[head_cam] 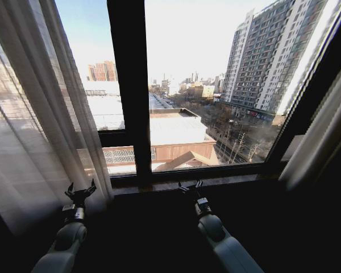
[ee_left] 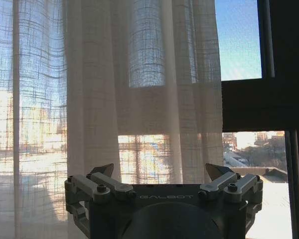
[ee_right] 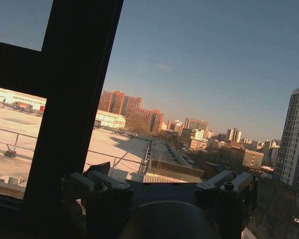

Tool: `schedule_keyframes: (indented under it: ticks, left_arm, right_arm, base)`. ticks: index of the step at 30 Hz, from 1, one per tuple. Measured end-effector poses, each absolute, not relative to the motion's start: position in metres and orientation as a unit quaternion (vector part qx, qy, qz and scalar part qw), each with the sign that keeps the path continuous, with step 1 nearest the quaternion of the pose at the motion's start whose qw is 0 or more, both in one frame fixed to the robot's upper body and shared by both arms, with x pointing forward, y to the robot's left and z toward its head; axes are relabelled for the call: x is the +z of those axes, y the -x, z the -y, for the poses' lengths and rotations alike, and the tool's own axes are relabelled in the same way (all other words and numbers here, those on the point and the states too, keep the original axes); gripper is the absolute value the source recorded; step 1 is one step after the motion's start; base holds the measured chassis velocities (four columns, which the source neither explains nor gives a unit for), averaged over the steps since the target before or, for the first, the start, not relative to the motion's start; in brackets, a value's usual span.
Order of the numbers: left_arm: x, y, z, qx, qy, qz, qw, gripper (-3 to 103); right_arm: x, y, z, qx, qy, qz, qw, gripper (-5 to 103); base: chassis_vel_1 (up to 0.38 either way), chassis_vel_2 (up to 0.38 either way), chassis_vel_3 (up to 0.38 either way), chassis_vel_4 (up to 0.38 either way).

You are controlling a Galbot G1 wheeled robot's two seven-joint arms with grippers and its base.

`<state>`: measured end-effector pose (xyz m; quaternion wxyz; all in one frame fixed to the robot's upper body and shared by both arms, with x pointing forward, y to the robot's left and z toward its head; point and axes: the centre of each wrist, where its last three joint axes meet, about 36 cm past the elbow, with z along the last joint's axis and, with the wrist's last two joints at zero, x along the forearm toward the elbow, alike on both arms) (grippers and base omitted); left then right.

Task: Open the curtains by pulling them apart, changing their state from closed to fully open.

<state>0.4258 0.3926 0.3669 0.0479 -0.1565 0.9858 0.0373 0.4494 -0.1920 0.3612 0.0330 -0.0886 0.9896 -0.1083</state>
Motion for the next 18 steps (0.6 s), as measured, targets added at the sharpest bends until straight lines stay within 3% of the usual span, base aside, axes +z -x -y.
schedule_keyframes:
  ticks: [18]
  left_arm:
    - [0.365, -0.44, -0.391, 0.034, 0.154, -0.986, 0.05, 100]
  right_arm:
    - [0.361, -0.449, 0.192, -0.108, 0.089, -0.99, 0.033, 100]
  base:
    - [-0.034, 0.031, 0.042, -0.033]
